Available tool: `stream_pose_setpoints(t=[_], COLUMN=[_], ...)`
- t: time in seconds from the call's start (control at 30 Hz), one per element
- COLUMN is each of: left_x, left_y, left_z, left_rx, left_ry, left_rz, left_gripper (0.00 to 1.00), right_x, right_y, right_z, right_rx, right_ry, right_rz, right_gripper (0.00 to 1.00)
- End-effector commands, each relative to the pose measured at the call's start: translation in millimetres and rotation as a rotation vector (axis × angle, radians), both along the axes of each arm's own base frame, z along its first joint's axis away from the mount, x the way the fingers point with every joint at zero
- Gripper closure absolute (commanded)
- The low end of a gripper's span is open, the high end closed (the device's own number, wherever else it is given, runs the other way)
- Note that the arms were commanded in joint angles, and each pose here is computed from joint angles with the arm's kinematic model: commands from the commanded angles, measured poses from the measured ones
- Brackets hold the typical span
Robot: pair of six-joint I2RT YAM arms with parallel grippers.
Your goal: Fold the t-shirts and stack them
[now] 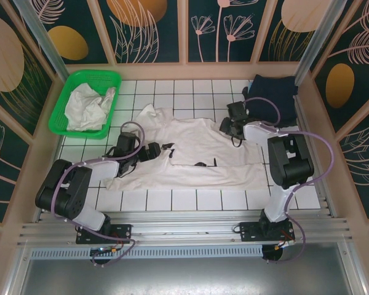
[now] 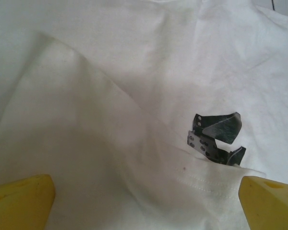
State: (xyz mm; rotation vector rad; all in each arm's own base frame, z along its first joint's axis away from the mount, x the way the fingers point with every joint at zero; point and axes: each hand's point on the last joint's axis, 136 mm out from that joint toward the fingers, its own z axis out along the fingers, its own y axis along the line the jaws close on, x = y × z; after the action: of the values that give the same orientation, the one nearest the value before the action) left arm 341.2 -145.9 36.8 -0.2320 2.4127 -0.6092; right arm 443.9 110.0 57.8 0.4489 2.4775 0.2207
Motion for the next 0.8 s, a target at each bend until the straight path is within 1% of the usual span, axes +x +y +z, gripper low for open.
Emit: stream_pose_setpoints(t=[0.0, 0.1, 0.2, 0.3, 0.37, 0.5, 0.53, 0.6, 0.67, 0.77], left_x=[-31.2, -22.3, 1.3, 31.7, 51.4, 95.8, 108.0, 131.6, 158.5, 189.2], left_y=[32.1, 28.0, 17.9, 11.9, 11.5, 15.4, 17.1, 22.7, 28.0, 33.6], left_z=[-36.8, -28.6, -8.7, 22.1, 41.2, 69.5, 72.9, 62.7, 62.5, 54.8], left_rx=[0.081, 0.065, 0.06, 0.078, 0.114, 0.18, 0.196, 0.231, 0.249, 0.268], left_ry=[0.141, 0.116, 0.079, 0.013, -0.021, -0.087, -0.093, -0.072, -0.07, -0.069], left_rz=[0.105, 0.095, 0.064, 0.055, 0.059, 0.093, 0.1, 0.115, 0.128, 0.135], left_gripper=[0.01, 0.02, 0.02, 0.01, 0.01, 0.02, 0.02, 0.01, 0.01, 0.02], right_x=[18.4, 35.1, 53.1, 68.8, 77.3, 82.6, 83.7, 83.6, 83.1, 81.2], right_y=[-9.3, -18.0, -25.0, -34.3, -41.4, -53.2, -50.9, -52.0, -52.4, -50.2], right_z=[15.7, 12.0, 3.6, -4.5, -8.2, -17.3, -19.6, -26.3, -33.7, -43.3], right_rx=[0.017, -0.004, -0.043, -0.109, -0.155, -0.207, -0.196, -0.173, -0.155, -0.148], right_ry=[-0.053, -0.053, -0.042, -0.025, -0.015, 0.013, 0.011, 0.019, 0.038, 0.071], right_rz=[0.018, 0.009, -0.003, -0.024, -0.034, -0.055, -0.038, -0.035, -0.033, -0.027], right_gripper=[0.47, 0.47, 0.47, 0.48, 0.49, 0.48, 0.47, 0.47, 0.47, 0.47])
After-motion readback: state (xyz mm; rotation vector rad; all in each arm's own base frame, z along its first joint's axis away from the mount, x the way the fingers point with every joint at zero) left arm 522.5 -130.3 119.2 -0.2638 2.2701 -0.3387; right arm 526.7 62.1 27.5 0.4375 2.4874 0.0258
